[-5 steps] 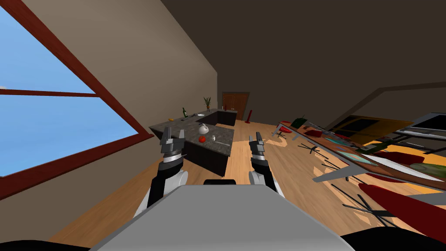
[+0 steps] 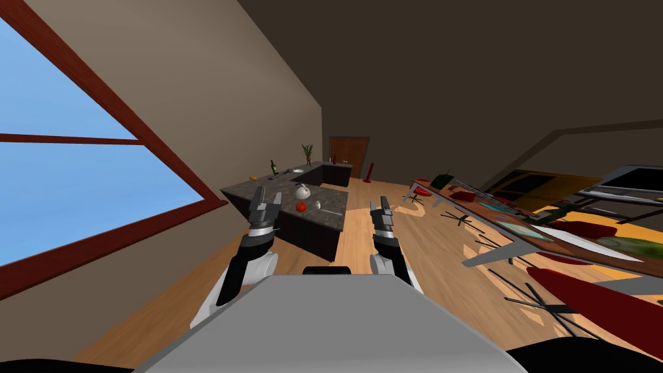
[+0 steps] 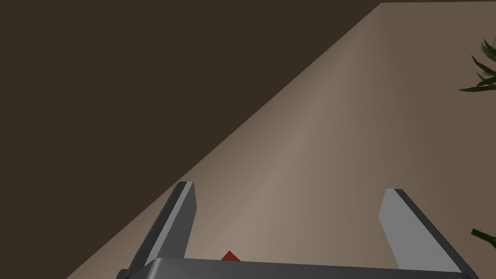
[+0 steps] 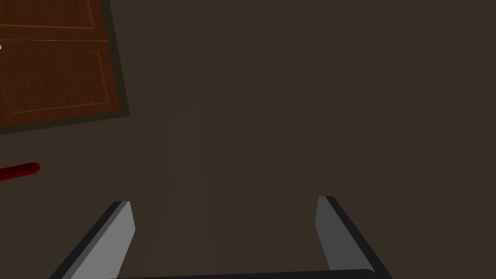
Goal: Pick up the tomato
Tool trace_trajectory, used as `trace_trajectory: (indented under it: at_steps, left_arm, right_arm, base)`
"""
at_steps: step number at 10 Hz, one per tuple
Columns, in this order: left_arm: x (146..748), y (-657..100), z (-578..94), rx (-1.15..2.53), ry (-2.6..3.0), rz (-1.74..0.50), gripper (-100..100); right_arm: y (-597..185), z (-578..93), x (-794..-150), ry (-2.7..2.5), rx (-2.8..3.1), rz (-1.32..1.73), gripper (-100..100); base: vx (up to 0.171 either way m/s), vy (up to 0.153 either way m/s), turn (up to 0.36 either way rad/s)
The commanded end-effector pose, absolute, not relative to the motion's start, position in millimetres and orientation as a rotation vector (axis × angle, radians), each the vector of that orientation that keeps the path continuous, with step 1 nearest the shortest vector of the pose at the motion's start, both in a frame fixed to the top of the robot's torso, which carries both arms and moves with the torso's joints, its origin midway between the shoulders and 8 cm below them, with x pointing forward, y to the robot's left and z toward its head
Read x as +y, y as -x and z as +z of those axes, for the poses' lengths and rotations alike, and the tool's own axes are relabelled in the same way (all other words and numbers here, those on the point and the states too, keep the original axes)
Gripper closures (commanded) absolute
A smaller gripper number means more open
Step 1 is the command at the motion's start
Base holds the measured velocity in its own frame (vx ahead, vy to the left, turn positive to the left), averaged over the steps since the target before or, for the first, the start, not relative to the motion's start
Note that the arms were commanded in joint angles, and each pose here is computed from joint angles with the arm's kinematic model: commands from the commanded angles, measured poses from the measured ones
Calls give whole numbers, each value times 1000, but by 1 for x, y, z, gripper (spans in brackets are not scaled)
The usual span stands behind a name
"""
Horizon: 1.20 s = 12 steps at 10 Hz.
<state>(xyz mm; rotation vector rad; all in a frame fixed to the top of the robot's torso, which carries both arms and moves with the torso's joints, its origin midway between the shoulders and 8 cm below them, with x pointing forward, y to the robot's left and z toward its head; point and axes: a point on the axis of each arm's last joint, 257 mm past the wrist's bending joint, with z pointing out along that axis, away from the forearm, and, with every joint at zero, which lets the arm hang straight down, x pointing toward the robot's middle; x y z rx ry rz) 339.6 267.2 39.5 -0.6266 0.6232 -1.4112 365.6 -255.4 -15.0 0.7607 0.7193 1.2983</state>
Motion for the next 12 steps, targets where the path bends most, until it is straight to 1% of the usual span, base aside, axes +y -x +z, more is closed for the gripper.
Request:
trace_trajectory:
  at_steps: [1, 12]
  left_arm:
    - [262, -352, 35, 672, 633, -1421, -100]
    - [239, -407, 17, 826, 733, -1453, -100]
  right_arm:
    - [-366, -15, -255, -761, 719, 1298, 0]
    - [-366, -15, -255, -761, 719, 1298, 0]
  base:
    - [-25, 46, -43]
    - [-33, 51, -39]
